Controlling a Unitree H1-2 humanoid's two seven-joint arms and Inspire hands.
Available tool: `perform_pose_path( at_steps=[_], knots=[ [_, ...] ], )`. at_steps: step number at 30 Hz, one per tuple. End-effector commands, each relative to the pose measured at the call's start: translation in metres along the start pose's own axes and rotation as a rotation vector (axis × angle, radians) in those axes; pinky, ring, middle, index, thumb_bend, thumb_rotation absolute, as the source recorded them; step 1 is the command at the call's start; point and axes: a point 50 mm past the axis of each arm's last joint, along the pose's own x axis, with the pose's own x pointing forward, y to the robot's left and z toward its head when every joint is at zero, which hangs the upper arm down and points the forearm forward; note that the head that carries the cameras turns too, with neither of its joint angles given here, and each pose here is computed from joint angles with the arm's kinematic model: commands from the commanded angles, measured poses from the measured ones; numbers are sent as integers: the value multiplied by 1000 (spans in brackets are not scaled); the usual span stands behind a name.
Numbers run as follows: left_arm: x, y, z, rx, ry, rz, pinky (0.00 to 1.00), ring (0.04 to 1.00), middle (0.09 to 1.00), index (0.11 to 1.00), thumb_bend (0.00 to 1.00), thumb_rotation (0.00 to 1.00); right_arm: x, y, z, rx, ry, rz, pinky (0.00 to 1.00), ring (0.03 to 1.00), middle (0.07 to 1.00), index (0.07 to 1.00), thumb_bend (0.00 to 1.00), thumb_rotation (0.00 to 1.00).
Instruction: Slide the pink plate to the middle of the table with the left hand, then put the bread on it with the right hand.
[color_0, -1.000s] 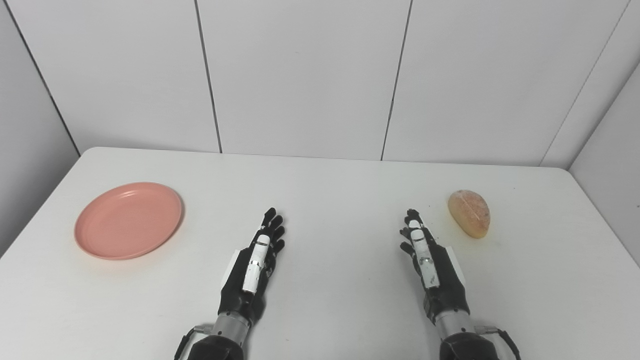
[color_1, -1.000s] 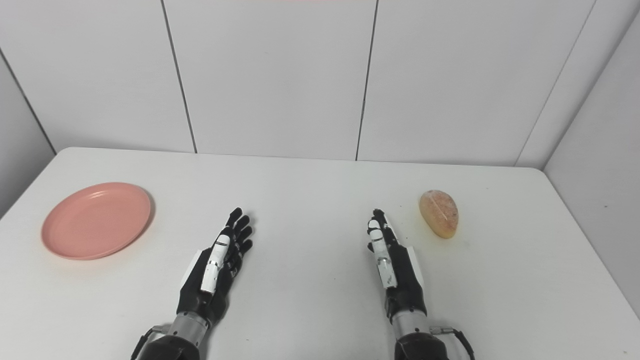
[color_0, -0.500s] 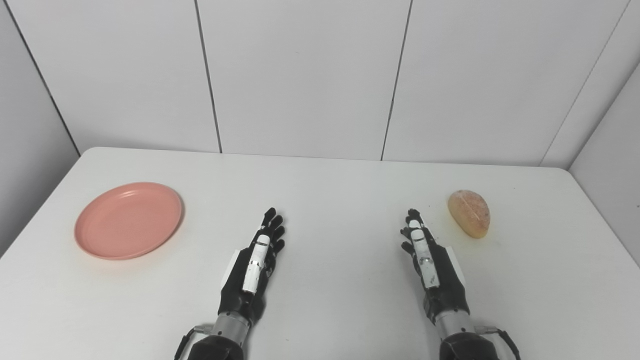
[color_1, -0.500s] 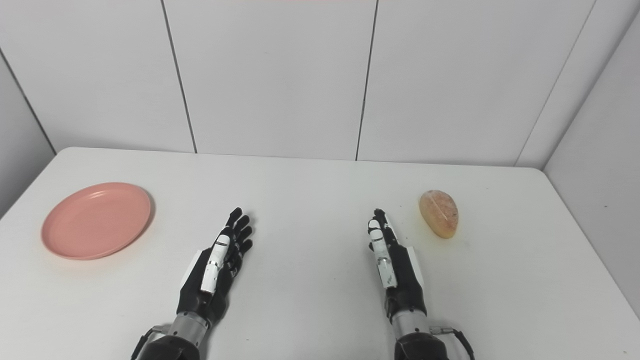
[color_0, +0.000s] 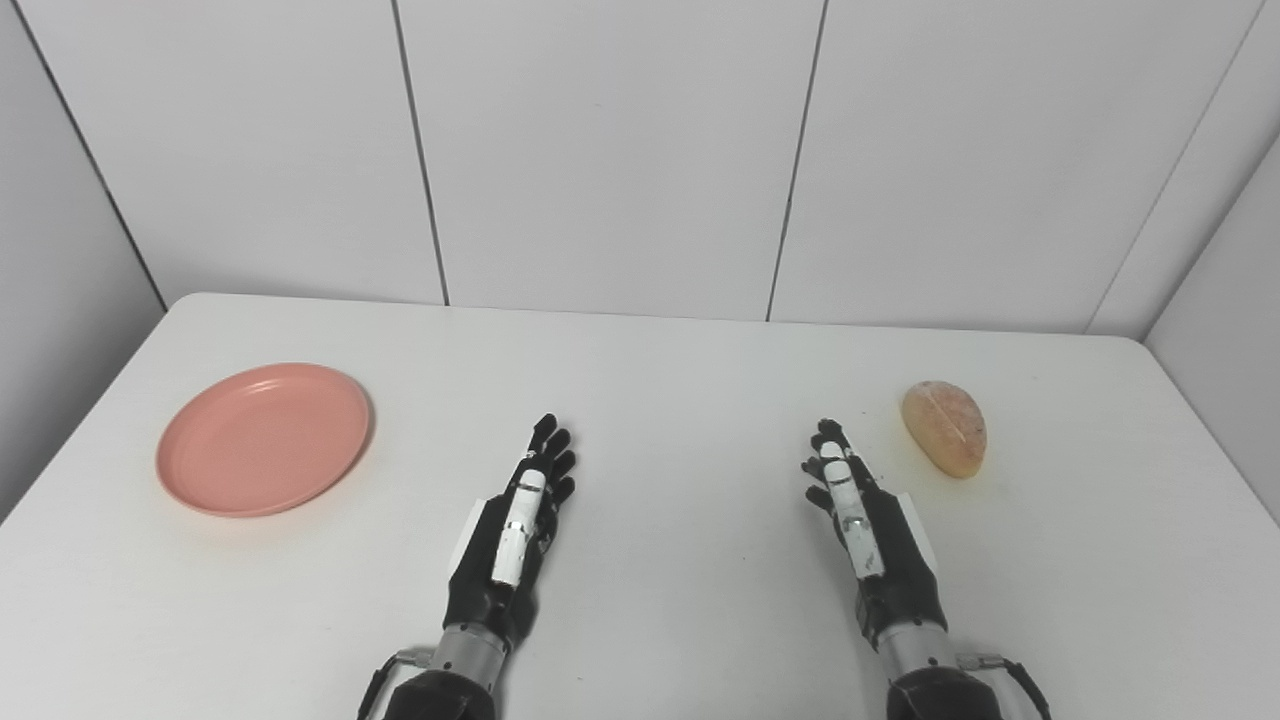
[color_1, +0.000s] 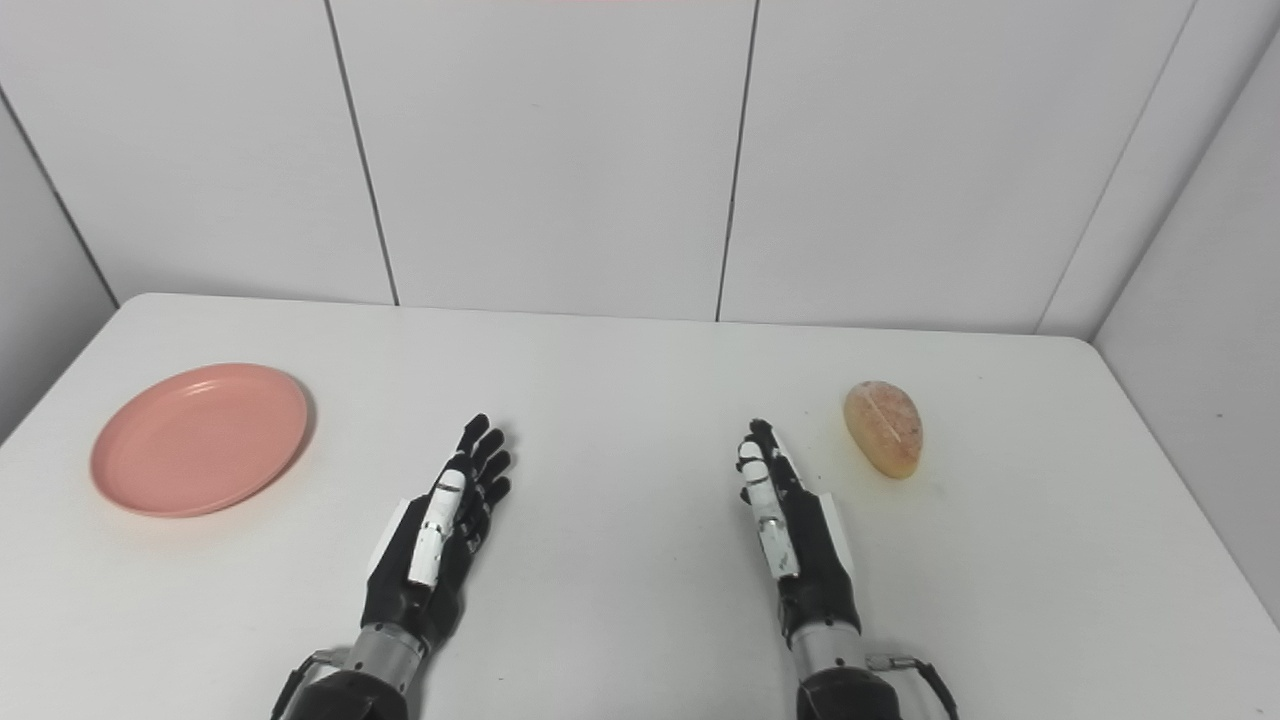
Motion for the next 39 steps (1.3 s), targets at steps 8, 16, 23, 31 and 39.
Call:
perform_pose_path(
  at_steps=[8,16,23,31,39],
  knots=[
    [8,-37,-25,3,27,16,983,968,984,978,358,1000,-1,-33,-3,10,-82,33,973,967,979,983,211,1000],
    [17,-52,-40,29,46,27,936,952,966,962,355,1000,2,-45,-10,26,-72,38,1000,1000,1000,1000,210,1000],
    [21,-56,-42,38,50,27,949,963,972,972,343,1000,3,-44,-9,45,-57,31,1000,1000,1000,1000,186,1000],
    [22,-56,-42,42,54,28,966,968,976,977,358,1000,1,-42,-5,38,-67,33,1000,1000,1000,1000,169,1000],
    [22,-52,-36,44,43,33,957,965,977,975,375,1000,0,-39,-5,36,-64,32,1000,998,1000,1000,183,1000]
  ],
)
